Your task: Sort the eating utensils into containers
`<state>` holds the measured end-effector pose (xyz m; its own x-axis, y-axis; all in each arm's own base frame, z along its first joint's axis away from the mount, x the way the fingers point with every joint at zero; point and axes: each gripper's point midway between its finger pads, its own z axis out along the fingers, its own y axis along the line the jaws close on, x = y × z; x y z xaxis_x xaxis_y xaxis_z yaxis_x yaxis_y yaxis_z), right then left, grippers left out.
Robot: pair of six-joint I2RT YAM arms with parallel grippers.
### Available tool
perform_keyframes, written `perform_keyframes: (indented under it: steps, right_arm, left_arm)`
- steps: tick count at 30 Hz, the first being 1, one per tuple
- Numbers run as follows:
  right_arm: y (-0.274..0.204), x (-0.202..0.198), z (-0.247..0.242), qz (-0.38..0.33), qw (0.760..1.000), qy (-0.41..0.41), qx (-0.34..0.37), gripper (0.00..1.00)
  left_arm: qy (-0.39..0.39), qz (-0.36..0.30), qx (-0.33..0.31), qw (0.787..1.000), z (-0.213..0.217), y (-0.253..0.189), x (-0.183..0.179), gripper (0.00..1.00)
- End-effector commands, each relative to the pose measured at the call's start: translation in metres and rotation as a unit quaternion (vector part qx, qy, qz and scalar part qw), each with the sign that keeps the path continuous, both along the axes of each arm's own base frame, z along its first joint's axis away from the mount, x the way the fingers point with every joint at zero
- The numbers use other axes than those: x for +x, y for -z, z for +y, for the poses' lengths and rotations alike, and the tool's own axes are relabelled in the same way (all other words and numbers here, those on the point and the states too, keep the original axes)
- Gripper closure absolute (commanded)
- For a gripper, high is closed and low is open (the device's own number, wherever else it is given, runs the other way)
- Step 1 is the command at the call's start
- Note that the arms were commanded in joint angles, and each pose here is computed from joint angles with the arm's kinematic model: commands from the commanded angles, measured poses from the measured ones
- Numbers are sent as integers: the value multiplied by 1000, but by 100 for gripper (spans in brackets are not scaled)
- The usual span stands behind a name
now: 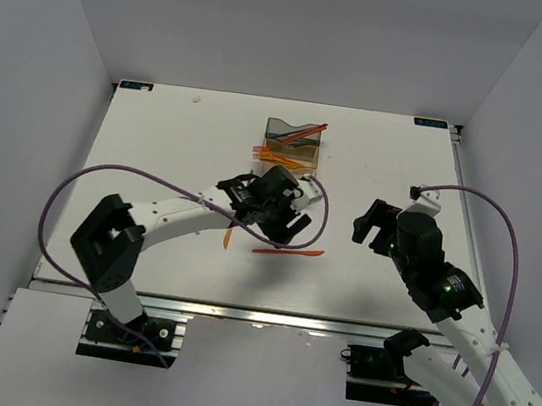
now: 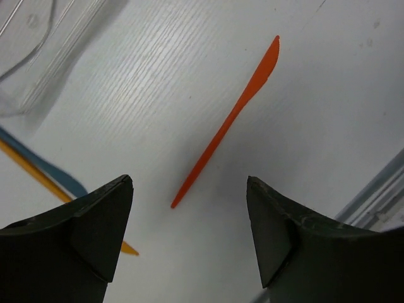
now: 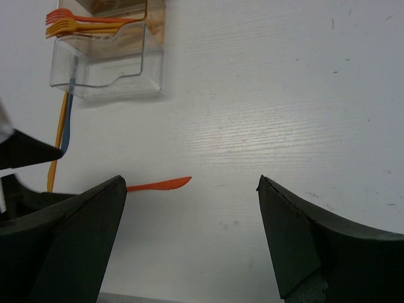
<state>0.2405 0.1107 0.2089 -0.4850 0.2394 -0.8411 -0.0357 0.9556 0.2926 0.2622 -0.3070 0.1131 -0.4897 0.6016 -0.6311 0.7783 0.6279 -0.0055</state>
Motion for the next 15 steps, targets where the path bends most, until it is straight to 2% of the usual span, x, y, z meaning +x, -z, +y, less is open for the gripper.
perform_keyframes:
  steps: [1, 3, 7, 12, 15]
  right_arm:
    - [-2, -9, 2, 4, 1000, -27, -2, 11]
    - [-2, -13, 2, 0, 999, -40, -7, 11]
    - [-3, -18, 7, -5, 998, -63, -3, 11]
    - [-10, -20, 10, -25, 997, -77, 7, 11]
    - [-13, -19, 9, -32, 997, -76, 3, 11]
  left_arm:
    - [62, 3, 32, 998, -13, 16, -2, 19]
    - [75, 5, 48, 996, -12, 30, -5, 25]
    - [73, 9, 87, 994, -5, 61, -1, 27]
    - [80, 28, 90, 992, -9, 76, -2, 34]
    - [81, 42, 98, 991, -7, 87, -9, 45]
